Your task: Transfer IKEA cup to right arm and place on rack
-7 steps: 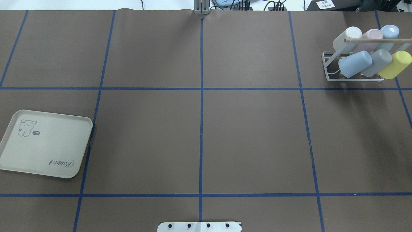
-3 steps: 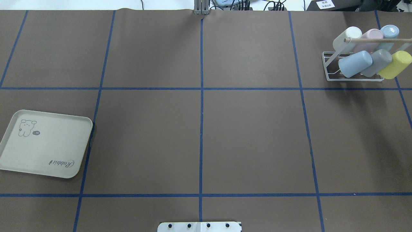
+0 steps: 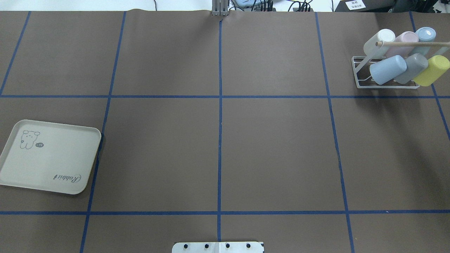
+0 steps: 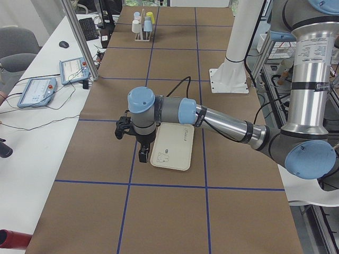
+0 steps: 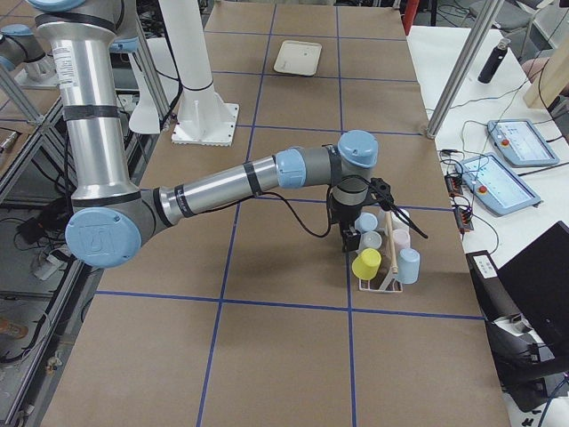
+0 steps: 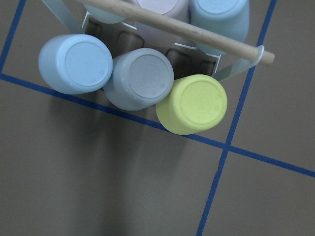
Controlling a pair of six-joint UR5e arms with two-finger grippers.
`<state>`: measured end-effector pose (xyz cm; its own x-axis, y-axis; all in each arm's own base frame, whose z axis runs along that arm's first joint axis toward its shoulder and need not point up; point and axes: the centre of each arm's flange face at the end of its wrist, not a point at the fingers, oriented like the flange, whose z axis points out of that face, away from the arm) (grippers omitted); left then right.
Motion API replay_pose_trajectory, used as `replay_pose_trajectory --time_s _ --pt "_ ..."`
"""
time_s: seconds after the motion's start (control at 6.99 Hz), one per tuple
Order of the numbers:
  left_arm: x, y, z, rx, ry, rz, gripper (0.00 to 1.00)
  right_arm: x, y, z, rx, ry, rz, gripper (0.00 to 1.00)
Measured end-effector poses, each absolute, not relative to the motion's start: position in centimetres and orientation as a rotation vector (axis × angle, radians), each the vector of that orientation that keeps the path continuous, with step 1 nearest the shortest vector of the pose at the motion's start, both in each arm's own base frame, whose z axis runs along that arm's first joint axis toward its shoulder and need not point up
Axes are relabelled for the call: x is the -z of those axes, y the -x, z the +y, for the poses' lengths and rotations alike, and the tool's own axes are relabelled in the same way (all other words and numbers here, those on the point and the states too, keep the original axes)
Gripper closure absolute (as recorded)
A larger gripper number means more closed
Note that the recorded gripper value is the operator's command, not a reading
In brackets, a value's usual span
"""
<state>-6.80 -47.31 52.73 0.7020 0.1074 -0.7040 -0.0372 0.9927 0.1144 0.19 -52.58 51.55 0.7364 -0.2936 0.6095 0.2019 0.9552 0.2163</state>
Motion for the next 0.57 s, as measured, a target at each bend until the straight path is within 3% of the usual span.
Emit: replay_pose_trajectory --time_s 0.57 --pt "-52.33 6.69 -46.56 -0.081 -0.1 0.798 0.0 -52.1 -0.03 -52.25 0.281 -0.145 -0.695 0.0"
